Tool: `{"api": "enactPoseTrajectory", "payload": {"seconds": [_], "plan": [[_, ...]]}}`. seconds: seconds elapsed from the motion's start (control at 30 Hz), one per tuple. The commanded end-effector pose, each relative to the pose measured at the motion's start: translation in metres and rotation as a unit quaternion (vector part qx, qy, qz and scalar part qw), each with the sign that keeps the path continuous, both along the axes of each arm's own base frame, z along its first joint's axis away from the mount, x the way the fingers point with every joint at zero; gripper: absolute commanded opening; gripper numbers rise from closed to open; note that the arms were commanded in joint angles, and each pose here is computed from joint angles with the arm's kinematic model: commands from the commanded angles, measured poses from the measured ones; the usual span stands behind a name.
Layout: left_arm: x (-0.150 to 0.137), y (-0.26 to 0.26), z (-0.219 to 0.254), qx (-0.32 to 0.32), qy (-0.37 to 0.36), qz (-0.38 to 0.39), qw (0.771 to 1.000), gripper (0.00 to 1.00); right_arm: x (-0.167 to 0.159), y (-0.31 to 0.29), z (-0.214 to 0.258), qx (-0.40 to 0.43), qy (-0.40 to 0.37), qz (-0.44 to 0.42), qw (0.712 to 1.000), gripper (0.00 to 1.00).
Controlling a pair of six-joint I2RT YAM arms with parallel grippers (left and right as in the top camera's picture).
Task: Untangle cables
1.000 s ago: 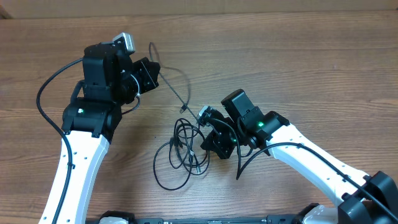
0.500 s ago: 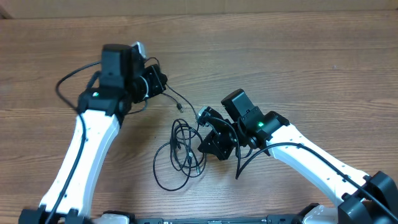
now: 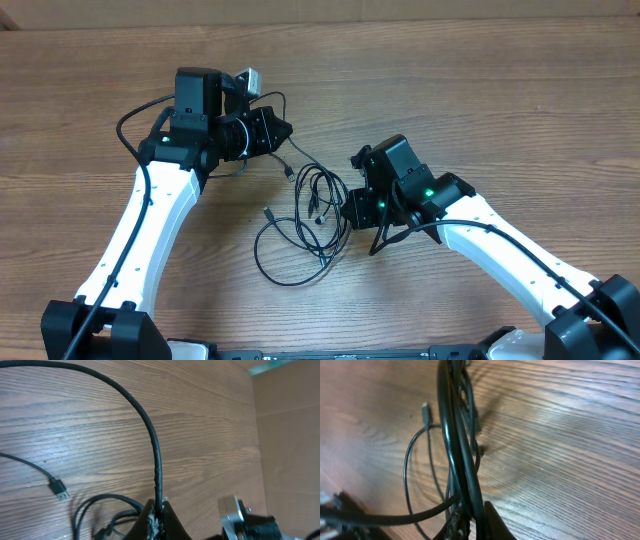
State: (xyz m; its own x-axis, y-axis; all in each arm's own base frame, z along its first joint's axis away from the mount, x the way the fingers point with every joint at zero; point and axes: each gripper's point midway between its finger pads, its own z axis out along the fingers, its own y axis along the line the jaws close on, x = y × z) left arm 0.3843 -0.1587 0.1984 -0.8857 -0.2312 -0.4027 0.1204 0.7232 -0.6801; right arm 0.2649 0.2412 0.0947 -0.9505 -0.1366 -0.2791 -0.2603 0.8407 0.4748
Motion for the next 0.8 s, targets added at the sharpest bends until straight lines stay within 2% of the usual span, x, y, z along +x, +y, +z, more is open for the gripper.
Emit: {"api": "enactPoseTrajectory", "payload": {"seconds": [0.0, 0.23, 0.47, 0.6, 0.77], "plan": [[-0.001, -0.008, 0.012, -0.01, -0.025, -0.027, 0.999, 0.04, 0.006, -0.006, -0.004, -0.012, 0.003, -0.035, 0.999, 0.09], [0.004, -0.004, 0.007, 0.006, -0.021, -0.003, 1.0, 0.04, 0.001, 0.0, -0.002, 0.006, 0.015, -0.023, 1.0, 0.08], [0.016, -0.031, 0.016, 0.004, -0.071, -0.023, 0.997, 0.04, -0.021, 0.019, 0.008, 0.062, 0.031, 0.058, 0.996, 0.04], [0.029, -0.022, -0.003, 0.047, -0.052, 0.044, 0.997, 0.04, -0.026, 0.024, 0.012, 0.078, 0.029, 0.085, 0.993, 0.04], [0.039, -0.037, -0.03, 0.049, -0.041, 0.03, 0.998, 0.04, -0.027, 0.02, 0.009, 0.066, 0.033, 0.08, 0.994, 0.04]]}}
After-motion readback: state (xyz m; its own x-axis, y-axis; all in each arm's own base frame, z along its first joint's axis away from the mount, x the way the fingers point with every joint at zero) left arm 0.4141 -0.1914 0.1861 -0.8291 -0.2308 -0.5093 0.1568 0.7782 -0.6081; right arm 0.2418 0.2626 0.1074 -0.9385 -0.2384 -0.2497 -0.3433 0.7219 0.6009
